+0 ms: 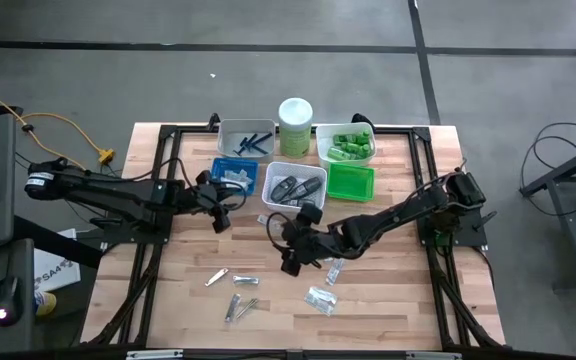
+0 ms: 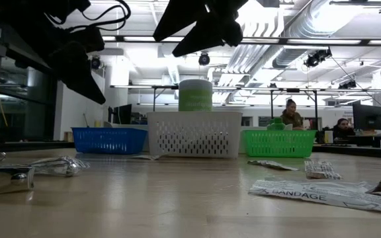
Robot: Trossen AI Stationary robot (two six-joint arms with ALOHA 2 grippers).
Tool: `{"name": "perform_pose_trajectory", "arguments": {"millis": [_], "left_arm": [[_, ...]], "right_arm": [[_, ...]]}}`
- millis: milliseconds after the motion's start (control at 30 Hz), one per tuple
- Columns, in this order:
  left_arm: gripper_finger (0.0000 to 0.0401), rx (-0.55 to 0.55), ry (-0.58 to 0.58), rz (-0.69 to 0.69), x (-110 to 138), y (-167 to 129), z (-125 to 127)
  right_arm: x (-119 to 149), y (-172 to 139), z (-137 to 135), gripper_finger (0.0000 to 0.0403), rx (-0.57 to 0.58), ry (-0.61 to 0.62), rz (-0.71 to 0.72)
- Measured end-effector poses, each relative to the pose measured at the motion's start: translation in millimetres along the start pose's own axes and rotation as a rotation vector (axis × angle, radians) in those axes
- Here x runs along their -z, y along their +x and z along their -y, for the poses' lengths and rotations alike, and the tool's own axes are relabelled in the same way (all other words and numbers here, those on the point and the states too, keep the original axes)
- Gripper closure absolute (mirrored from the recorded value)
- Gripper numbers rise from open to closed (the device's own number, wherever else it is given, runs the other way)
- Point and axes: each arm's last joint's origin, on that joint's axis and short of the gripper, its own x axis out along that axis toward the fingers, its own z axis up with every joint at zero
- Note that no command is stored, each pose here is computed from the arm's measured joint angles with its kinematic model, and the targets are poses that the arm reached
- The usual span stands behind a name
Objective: Pick & Place Travel size toiletries
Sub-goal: Put the white bandage into the blue bin
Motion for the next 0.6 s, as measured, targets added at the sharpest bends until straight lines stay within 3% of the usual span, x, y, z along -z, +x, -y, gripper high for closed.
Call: {"name": "perform_pose_trajectory", "arguments": {"millis": [200, 400, 500, 600], "left_arm": [[0.0242, 0.021, -0.006, -0.008, 0.4, -0.1, 0.7], [0.0242, 0.065, 0.038, 0.021, 0.1, -3.4, 9.5], [0.0242, 0.090, 0.061, 0.022, 1.8, -5.7, 14.6], [0.0242, 0.118, 0.085, 0.023, 3.8, -8.4, 20.3]], "right_arm": [[8.6, -1.2, 1.0, 0.0128, -0.055, 0.092, -0.121], [26.3, -11.7, -0.6, 0.0128, -0.108, 0.243, -0.372], [39.3, -19.3, -1.4, 0.0128, -0.087, 0.247, -0.512], [52.7, -28.9, 1.7, 0.0128, 0.011, 0.174, -0.609]]}}
